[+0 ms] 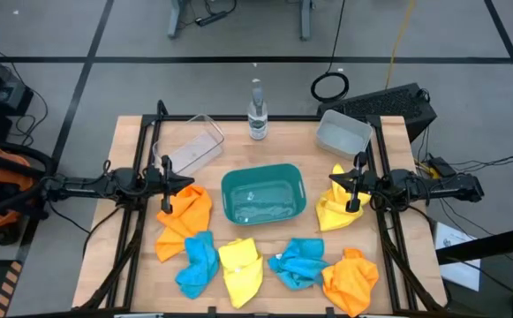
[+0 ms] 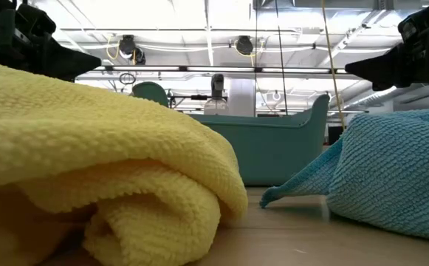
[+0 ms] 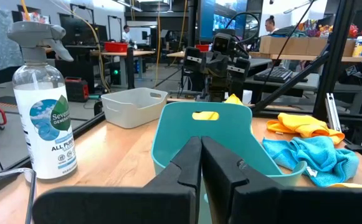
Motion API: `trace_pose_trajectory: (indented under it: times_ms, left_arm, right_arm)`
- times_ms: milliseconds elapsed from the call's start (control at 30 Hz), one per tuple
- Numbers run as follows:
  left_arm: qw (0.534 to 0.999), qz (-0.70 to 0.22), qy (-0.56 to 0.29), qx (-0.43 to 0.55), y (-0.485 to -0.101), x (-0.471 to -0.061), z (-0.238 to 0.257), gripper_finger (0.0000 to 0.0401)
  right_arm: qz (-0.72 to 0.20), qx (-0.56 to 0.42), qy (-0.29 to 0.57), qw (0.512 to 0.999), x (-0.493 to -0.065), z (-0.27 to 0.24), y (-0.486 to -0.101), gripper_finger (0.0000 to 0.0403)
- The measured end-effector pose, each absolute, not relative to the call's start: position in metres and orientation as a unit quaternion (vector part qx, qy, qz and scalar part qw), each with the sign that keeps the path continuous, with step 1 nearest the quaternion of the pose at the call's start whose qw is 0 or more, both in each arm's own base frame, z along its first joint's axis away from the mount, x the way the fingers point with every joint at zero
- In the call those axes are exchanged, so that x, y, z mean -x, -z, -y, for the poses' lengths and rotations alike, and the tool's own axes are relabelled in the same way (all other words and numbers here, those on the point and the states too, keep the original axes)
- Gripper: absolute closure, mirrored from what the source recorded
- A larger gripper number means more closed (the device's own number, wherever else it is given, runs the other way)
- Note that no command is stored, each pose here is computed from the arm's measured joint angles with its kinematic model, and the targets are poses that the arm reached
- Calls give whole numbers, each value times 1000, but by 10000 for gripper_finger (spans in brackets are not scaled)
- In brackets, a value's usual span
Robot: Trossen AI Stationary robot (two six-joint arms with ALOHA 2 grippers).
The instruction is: Sort microfiber towel by color & place in baskets
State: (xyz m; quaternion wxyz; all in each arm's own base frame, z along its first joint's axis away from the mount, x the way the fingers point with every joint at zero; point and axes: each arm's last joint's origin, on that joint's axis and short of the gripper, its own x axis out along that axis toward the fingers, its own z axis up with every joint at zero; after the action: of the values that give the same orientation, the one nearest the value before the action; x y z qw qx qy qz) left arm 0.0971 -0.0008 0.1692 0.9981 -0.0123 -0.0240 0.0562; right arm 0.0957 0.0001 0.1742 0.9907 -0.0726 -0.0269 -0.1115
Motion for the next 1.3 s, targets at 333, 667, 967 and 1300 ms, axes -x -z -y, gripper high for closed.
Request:
trace_pose_trajectory:
  times_ms: [333, 667, 967, 1300]
  left_arm:
    - [998, 24, -56, 12, -169, -97, 1, 383]
    - [998, 24, -56, 12, -169, -97, 1, 383]
    - [998, 24, -56, 12, -169, -97, 1, 383]
    - [998, 24, -56, 12, -169, -97, 1, 383]
  right_arm:
    - [27, 73, 112, 991, -96, 0, -174, 403]
    - [27, 73, 112, 991, -96, 0, -174, 403]
    - [30, 48, 111, 992, -96, 0, -174, 403]
    - [45, -21, 109, 993, -96, 0, -176, 403]
